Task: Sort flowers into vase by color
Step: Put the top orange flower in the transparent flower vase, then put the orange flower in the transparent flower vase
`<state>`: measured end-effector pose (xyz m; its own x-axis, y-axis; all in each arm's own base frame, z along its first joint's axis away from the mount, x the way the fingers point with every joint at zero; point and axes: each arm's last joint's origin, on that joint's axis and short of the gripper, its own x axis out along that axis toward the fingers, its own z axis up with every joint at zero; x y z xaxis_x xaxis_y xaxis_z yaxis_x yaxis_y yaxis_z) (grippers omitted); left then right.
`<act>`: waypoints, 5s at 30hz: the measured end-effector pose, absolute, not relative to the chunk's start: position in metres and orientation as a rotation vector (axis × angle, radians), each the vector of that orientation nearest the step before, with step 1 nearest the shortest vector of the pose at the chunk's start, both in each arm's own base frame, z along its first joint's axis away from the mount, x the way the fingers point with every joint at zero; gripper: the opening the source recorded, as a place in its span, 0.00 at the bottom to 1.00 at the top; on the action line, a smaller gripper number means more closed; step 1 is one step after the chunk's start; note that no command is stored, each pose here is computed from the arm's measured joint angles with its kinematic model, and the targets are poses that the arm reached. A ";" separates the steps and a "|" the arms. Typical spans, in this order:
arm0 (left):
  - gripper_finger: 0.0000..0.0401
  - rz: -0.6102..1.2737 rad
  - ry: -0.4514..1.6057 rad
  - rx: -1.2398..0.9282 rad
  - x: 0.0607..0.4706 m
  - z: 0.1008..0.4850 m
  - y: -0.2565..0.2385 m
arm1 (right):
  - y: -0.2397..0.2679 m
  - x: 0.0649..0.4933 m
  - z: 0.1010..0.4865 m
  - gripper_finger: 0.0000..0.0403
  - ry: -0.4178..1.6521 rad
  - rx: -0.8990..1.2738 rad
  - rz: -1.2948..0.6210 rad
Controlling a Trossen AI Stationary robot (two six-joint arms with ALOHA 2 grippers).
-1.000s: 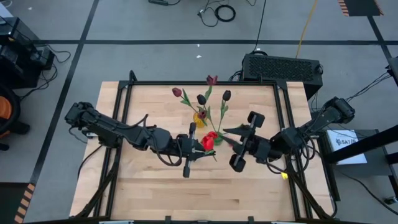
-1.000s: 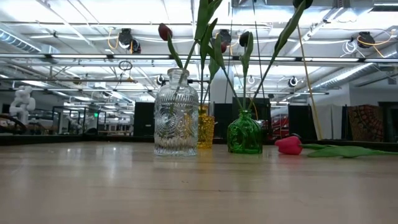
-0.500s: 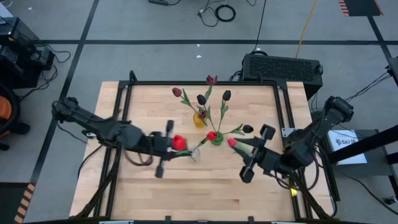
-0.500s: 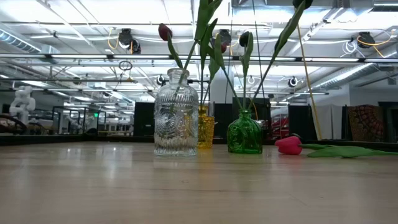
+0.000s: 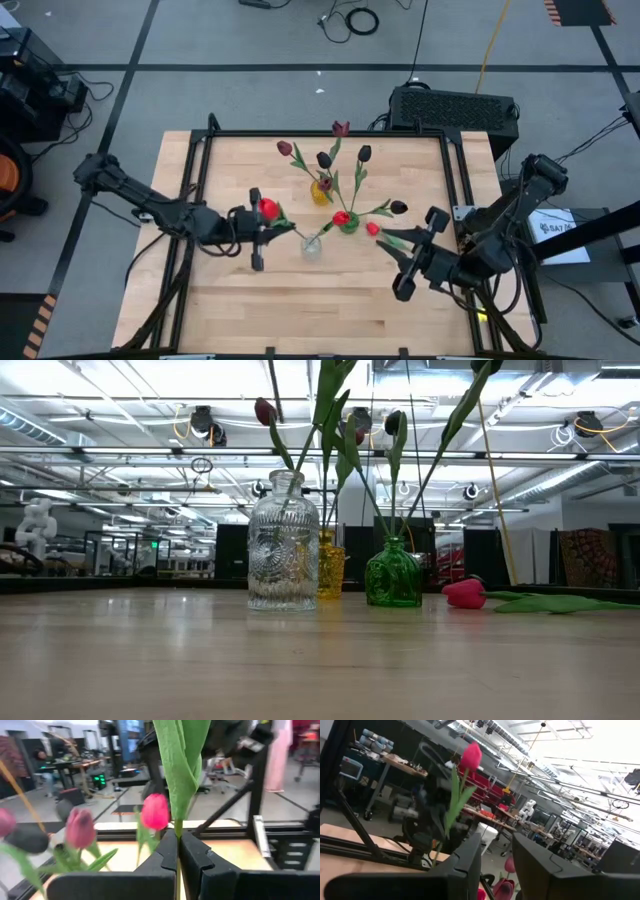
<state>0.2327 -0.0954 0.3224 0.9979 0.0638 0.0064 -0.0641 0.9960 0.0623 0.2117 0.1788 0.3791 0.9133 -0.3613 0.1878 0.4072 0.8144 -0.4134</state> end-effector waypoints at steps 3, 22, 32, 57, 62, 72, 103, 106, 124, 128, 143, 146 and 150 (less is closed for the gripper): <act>0.01 0.098 0.001 0.059 0.234 0.302 -0.087 | 0.179 0.212 0.379 0.25 -0.101 -0.463 -0.413; 0.04 0.156 -0.050 -0.045 0.229 0.265 -0.069 | 0.178 0.212 0.379 0.25 -0.086 -0.464 -0.431; 0.04 0.154 -0.003 -0.049 0.244 0.246 -0.074 | 0.178 0.212 0.379 0.25 -0.087 -0.464 -0.430; 0.21 0.241 0.122 -0.058 0.266 0.202 -0.079 | 0.178 0.212 0.379 0.25 -0.089 -0.450 -0.429; 0.39 0.269 0.165 -0.033 0.267 0.195 -0.079 | 0.178 0.212 0.378 0.25 -0.089 -0.441 -0.429; 0.56 0.254 0.286 -0.012 0.259 0.187 -0.085 | 0.185 0.200 0.376 0.25 0.002 -0.412 -0.521; 0.56 0.113 0.312 -0.064 0.213 0.219 -0.109 | 0.191 0.178 0.287 0.25 0.368 -0.004 -0.243; 0.56 0.113 0.317 -0.061 0.213 0.219 -0.109 | 0.172 0.182 0.272 0.25 0.598 0.070 -0.246; 0.56 0.114 0.322 -0.061 0.212 0.218 -0.109 | 0.137 0.144 0.178 0.25 1.155 0.251 -0.447; 0.56 0.114 0.322 -0.058 0.212 0.218 -0.109 | 0.130 0.143 0.162 0.25 1.160 0.273 -0.455; 0.56 0.113 0.322 -0.055 0.212 0.218 -0.109 | 0.111 0.145 0.130 0.15 1.210 0.373 -0.412; 0.56 0.113 0.322 -0.055 0.212 0.218 -0.109 | 0.112 0.145 0.130 0.08 1.214 0.380 -0.406; 0.56 0.114 0.321 -0.059 0.212 0.218 -0.109 | 0.112 0.145 0.130 0.01 1.218 0.382 -0.404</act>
